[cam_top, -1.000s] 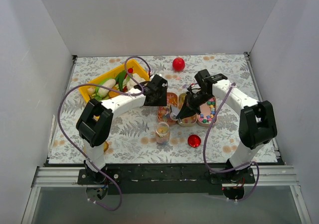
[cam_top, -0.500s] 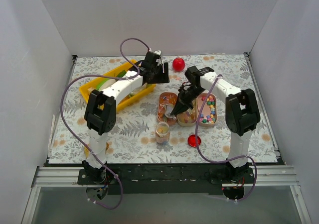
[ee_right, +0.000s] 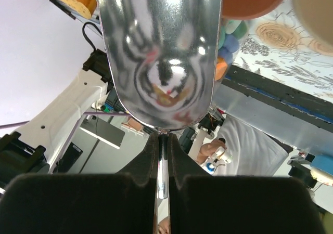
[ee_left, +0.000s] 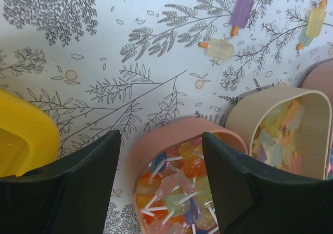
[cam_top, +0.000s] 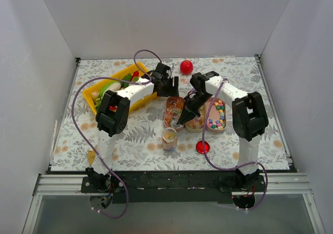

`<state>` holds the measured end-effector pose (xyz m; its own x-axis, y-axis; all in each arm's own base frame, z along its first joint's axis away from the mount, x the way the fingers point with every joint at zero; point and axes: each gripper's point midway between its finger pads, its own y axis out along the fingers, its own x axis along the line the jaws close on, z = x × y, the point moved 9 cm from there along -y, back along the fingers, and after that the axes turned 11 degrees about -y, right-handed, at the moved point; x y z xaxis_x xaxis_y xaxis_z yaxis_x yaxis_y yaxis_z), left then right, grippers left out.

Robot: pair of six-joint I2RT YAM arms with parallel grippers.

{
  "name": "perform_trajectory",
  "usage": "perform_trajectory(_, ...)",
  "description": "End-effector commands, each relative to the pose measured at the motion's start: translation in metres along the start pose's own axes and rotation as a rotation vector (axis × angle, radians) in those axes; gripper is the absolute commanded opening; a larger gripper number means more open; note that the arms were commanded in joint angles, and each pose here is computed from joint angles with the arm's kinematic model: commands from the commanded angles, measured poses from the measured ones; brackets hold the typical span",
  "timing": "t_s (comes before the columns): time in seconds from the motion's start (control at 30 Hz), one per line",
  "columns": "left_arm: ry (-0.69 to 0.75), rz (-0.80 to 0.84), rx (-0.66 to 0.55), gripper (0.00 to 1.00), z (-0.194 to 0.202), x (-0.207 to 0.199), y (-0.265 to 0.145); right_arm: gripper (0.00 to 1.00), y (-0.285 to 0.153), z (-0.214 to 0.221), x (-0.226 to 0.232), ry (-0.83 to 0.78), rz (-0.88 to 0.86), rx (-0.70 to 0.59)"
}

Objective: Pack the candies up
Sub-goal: Scoop the fake candies from the storage box.

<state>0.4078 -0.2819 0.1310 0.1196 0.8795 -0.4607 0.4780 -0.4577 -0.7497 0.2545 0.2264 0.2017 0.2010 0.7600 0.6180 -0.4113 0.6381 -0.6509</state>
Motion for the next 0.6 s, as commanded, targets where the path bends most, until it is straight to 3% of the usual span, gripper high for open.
perform_trajectory(0.0, 0.028, 0.042, -0.02, 0.63, -0.003, -0.006, -0.018, 0.01, 0.003, 0.011, 0.018, -0.008, -0.046, 0.059)
perform_trajectory(0.33, 0.044, 0.033, -0.005, 0.59, 0.01, 0.002, -0.021, 0.01, 0.016, 0.009, 0.02, 0.079, -0.066, 0.091)
perform_trajectory(0.57, 0.052, 0.023, -0.02, 0.58, 0.01, 0.004, -0.027, 0.01, 0.014, -0.004, 0.016, 0.087, 0.063, 0.036)
